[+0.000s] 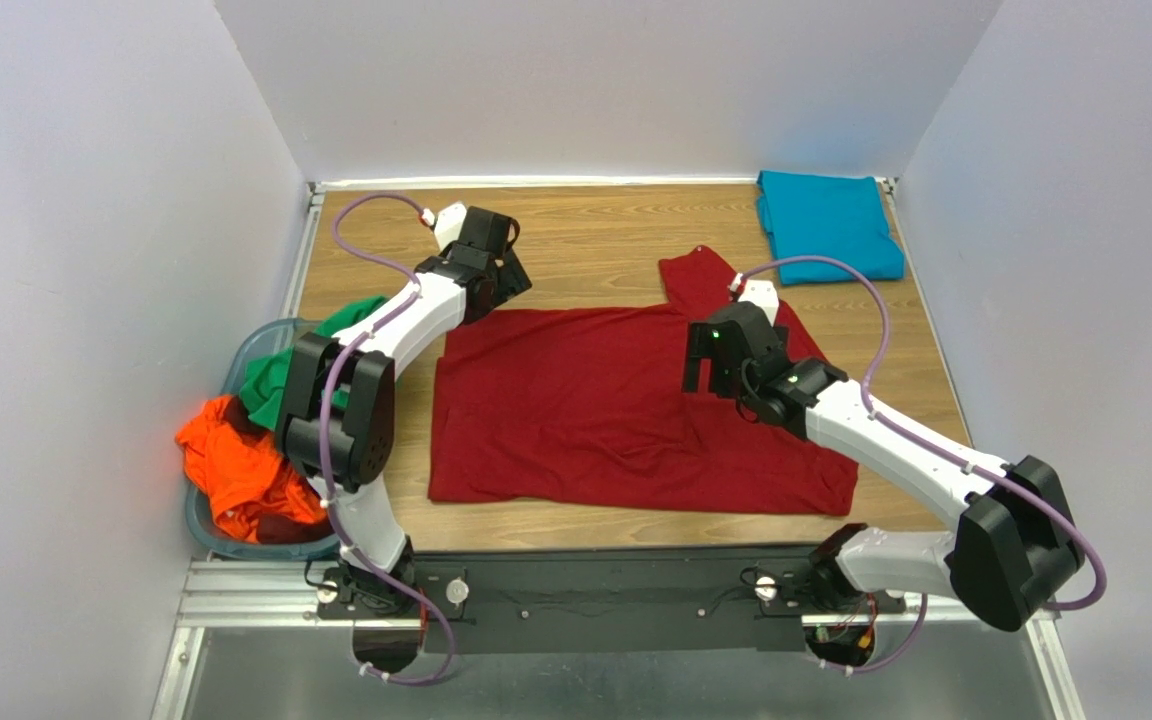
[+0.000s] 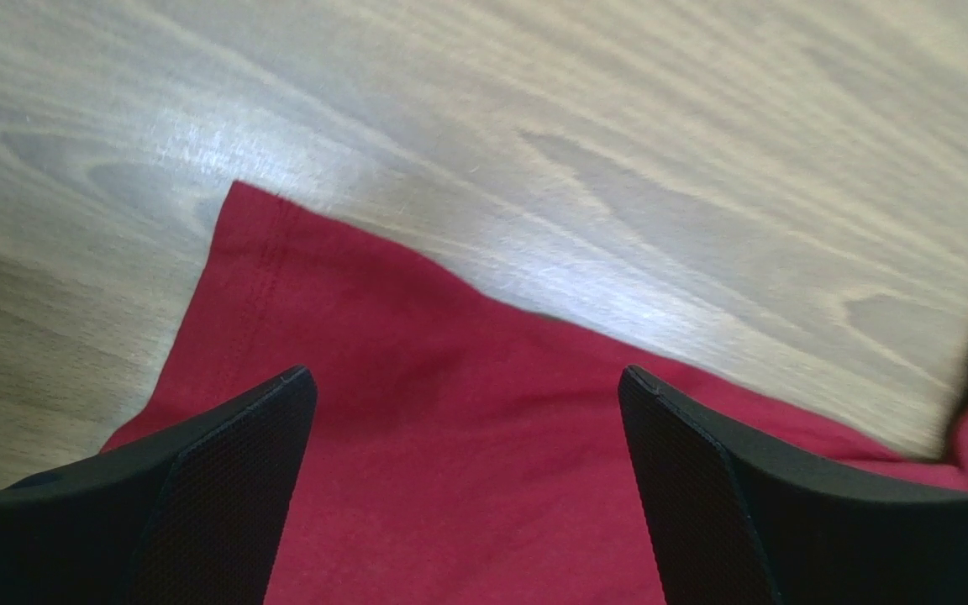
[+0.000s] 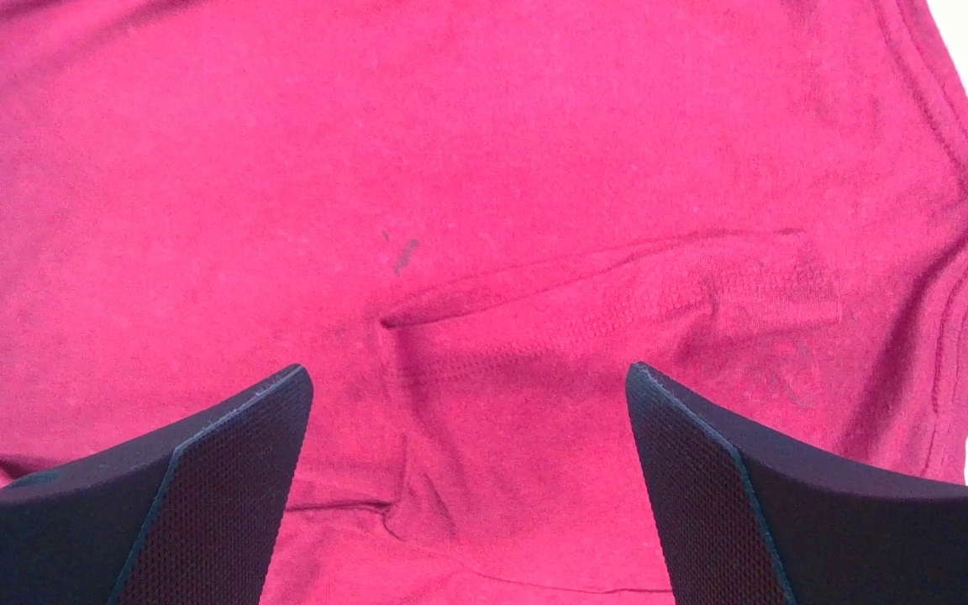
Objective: Fold and stack the t-shirts
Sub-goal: Fold the tshirt
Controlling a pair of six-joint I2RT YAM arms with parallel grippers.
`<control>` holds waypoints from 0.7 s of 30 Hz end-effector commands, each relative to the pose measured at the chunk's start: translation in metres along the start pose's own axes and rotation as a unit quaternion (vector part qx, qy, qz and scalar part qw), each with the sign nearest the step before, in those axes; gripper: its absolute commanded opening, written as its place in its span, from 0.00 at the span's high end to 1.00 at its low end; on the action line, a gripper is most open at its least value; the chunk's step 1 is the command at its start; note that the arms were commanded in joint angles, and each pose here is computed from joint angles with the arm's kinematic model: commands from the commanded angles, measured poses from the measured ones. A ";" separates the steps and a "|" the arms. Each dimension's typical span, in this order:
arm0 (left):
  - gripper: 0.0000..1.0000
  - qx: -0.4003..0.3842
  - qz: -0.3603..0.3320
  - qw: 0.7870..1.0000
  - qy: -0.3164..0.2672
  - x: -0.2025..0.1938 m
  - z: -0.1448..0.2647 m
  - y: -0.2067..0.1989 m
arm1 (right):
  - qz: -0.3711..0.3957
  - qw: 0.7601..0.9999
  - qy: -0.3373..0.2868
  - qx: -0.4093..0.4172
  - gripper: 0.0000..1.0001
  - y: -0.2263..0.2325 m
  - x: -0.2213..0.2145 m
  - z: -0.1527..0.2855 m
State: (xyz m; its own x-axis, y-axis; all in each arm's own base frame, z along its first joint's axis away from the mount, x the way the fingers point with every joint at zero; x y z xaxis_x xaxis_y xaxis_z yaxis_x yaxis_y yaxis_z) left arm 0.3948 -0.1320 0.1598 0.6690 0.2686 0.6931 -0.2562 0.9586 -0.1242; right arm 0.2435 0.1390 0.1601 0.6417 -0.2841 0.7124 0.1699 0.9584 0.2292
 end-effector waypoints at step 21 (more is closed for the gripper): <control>0.14 0.152 0.051 0.985 0.061 -0.018 -0.073 0.049 | 0.010 1.000 -0.007 0.026 0.00 -0.002 -0.001 0.008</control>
State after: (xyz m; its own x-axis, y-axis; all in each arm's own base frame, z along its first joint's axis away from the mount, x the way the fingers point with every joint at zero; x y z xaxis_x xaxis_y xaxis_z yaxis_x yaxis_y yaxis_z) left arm 0.4151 -0.0941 0.0942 0.7297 0.3668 0.5771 -0.4393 0.8982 -0.0154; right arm 0.2387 0.1371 0.1617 0.6400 -0.2735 0.7181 0.1416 0.9605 0.2396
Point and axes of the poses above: each gripper's point midway between its finger pads, its own z axis back along the fingers, its own y axis along the line the jaws close on, x = y × z, the point moved 7 cm from there along z, back along the fingers, and after that the axes turned 13 degrees about -z, right-handed, at the moved point
